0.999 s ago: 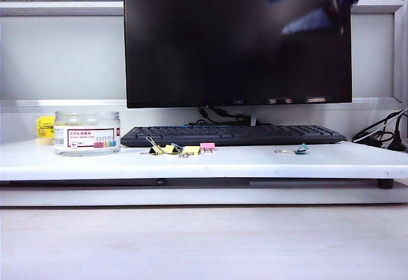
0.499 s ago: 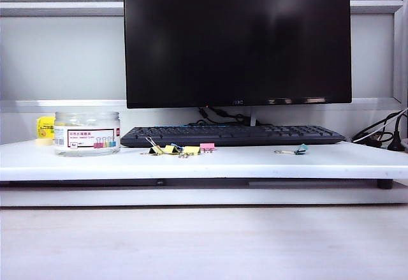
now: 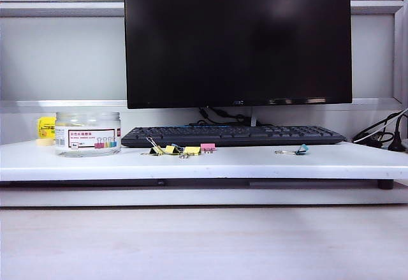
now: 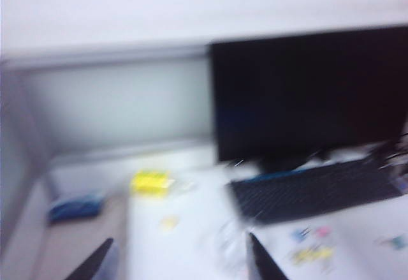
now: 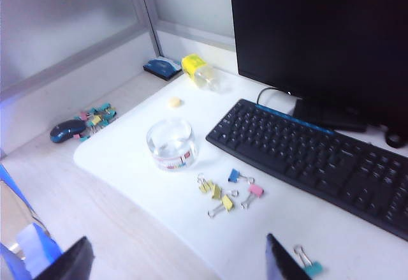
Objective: Take the clips out of the round transparent plastic box and place them on the table.
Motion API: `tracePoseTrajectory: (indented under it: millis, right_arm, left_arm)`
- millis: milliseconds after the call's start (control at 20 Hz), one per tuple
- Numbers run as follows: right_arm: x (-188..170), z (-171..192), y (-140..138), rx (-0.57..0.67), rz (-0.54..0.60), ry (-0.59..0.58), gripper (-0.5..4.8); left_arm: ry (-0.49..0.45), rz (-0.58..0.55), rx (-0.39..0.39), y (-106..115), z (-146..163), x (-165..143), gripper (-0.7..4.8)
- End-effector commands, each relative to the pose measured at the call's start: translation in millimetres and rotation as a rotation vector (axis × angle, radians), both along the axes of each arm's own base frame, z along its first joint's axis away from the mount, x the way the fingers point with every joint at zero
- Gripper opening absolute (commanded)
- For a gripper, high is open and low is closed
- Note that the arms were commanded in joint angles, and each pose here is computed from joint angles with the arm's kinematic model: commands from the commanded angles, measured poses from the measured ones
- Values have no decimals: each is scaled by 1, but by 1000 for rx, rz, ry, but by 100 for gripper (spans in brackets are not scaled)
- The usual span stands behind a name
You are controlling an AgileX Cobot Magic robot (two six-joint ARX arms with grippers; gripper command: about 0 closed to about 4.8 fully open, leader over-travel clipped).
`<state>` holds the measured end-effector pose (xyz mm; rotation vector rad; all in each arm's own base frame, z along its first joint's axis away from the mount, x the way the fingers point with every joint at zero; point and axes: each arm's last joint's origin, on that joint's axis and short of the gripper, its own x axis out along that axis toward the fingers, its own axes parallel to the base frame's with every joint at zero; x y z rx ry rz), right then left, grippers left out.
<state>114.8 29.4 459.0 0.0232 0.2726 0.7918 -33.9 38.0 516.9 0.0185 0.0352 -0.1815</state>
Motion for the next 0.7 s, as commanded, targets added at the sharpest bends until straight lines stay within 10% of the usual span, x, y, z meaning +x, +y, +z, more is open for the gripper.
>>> tracePoseTrajectory:
  millis: [50, 699]
  right_arm:
    - [-21, -8, -3, -10, -22, -30, 347]
    - [-88, -118, -11, 71, -145, -164, 346]
  left_arm:
    - [3, 47, -21, 12, -26, -16, 268]
    - [13, -64, -54, -10, -162, 11, 175]
